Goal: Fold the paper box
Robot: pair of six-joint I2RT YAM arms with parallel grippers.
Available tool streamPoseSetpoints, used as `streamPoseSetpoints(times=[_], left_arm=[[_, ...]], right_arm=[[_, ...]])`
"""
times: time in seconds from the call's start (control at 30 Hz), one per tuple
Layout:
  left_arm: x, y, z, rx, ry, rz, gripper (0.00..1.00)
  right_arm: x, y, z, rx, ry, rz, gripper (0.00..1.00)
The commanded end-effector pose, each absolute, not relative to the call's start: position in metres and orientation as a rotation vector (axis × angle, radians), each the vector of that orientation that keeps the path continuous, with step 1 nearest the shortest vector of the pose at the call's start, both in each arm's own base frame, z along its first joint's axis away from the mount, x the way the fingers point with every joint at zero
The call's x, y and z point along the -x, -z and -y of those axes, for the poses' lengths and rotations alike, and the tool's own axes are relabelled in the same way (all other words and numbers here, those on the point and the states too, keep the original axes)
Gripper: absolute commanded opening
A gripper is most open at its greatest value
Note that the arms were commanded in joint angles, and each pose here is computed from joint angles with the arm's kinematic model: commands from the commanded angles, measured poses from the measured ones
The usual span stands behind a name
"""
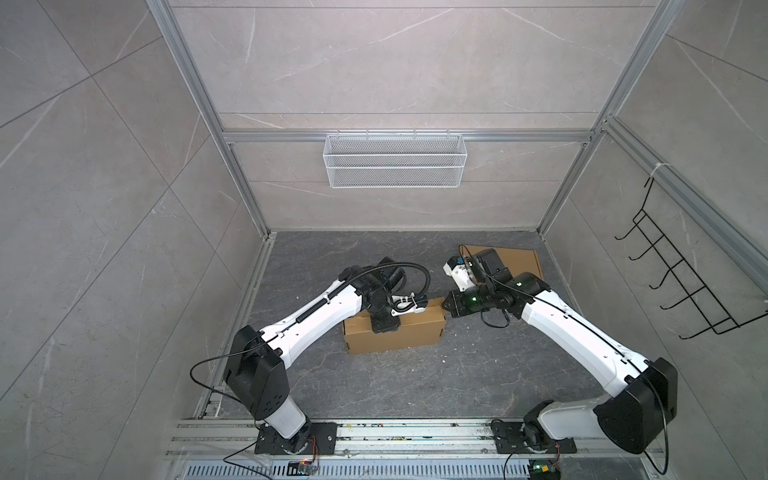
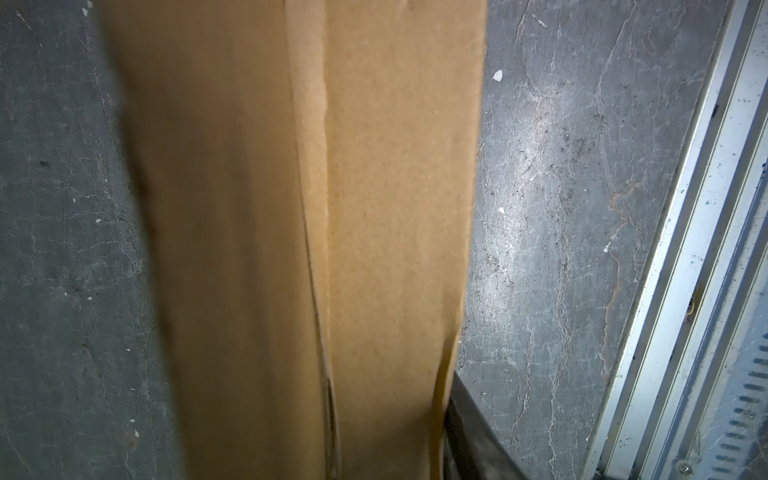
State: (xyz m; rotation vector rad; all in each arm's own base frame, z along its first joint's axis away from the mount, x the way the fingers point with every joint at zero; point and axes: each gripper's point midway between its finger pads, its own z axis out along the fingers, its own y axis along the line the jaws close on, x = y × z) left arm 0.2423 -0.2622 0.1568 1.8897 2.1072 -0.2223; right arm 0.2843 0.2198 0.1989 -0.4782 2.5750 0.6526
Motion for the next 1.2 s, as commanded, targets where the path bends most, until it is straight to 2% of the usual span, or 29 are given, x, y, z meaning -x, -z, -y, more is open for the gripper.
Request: streamPoseSetpoints(times=[0.0,0.2,0.83,1.0,1.17], left_arm=[[-0.246,-0.14,0.267,-1.908,0.232,-2.131,0.39],[-0.245,-0.14,0.267,-1.909,0.231,-2.13,0.39],[-0.249,-0.142,0.268,-1.897,0.216,-2.134,0.4],[-0.252,-0.145,0.268,-1.885,0.197,-2.133,0.44],[-0.257,-0.151,0.264,-1.871,0.145,-2.131,0.54]], right_arm=[[-0.278,-0.184,-0.218,0.485,-0.617,-2.612,0.02],[-0.28,-0.177,-0.207,0.511,-0.512,-2.624,0.01],[-0.277,-0.165,-0.206,0.528,-0.472,-2.646,0.0],[-0.277,-0.165,-0.205,0.536,-0.463,-2.647,0.0],[-0.278,-0.167,-0.207,0.538,-0.468,-2.64,0.0]])
